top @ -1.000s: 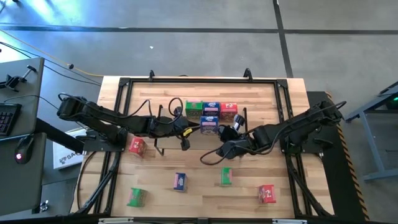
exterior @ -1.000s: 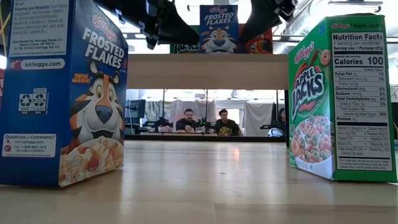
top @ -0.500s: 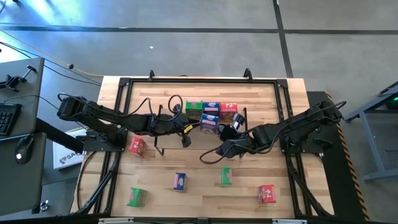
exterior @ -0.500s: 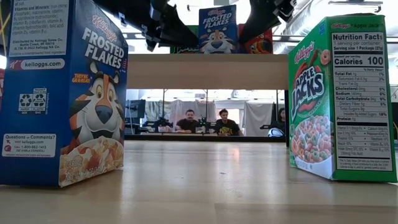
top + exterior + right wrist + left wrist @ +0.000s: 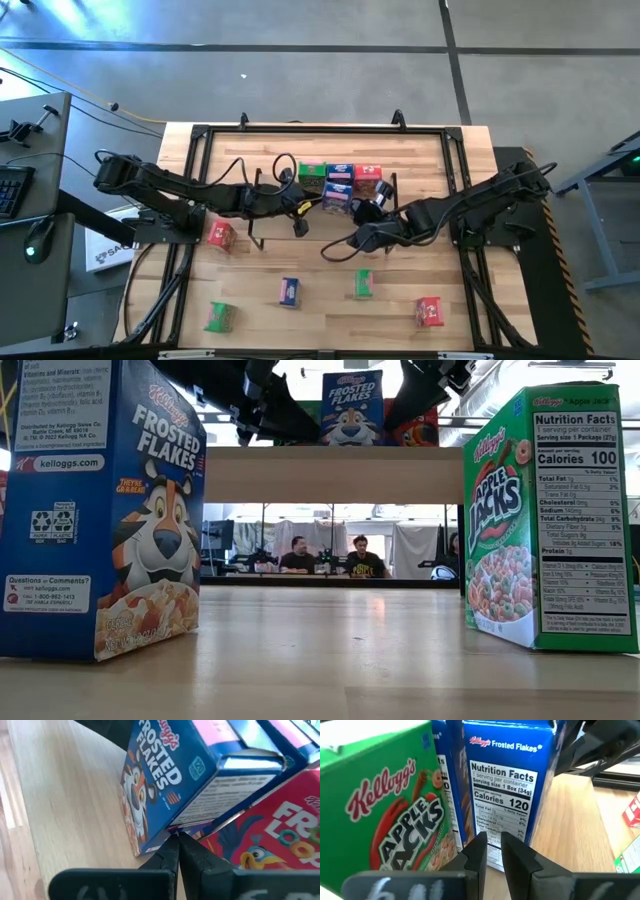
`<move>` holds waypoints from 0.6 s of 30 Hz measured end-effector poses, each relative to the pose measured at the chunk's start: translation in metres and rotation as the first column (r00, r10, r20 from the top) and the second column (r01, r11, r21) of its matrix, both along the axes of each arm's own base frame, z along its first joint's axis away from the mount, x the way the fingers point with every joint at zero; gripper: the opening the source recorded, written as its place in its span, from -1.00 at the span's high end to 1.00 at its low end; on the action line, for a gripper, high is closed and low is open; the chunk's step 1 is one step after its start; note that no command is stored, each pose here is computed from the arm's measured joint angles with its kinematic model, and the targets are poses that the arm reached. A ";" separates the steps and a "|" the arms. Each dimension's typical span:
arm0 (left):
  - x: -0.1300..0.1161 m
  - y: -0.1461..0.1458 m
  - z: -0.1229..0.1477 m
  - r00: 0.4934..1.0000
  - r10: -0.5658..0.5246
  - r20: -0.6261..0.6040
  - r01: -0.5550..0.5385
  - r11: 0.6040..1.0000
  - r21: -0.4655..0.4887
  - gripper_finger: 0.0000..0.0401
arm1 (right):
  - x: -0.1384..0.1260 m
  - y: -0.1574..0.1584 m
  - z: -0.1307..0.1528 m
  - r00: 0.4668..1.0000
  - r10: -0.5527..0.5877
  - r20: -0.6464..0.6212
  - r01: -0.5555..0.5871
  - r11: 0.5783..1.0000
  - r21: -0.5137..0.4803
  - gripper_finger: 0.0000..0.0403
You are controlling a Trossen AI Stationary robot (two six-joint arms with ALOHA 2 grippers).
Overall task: Stack cereal on shelf
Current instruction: Put the top blue cereal box on the shelf aligned with the other blue cereal box
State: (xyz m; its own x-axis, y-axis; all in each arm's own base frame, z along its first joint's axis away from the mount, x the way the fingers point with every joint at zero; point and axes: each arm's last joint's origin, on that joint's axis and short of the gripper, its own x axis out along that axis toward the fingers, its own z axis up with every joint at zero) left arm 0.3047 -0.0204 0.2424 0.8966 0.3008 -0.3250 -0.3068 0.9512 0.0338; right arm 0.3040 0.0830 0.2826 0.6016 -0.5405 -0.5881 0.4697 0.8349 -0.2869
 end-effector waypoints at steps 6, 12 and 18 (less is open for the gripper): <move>-0.003 0.000 0.004 1.000 -0.007 -0.005 0.007 1.000 0.015 0.77 | -0.010 -0.002 0.014 0.999 0.010 0.032 -0.010 1.000 0.011 0.99; -0.015 -0.003 0.005 0.997 -0.019 -0.081 0.021 1.000 0.018 0.77 | -0.025 0.012 0.025 0.996 0.079 0.048 -0.082 0.995 0.060 0.99; -0.021 -0.016 0.008 0.986 -0.128 -0.103 0.127 0.992 -0.017 0.77 | -0.023 0.032 0.021 0.985 0.159 0.070 -0.164 0.984 0.072 0.99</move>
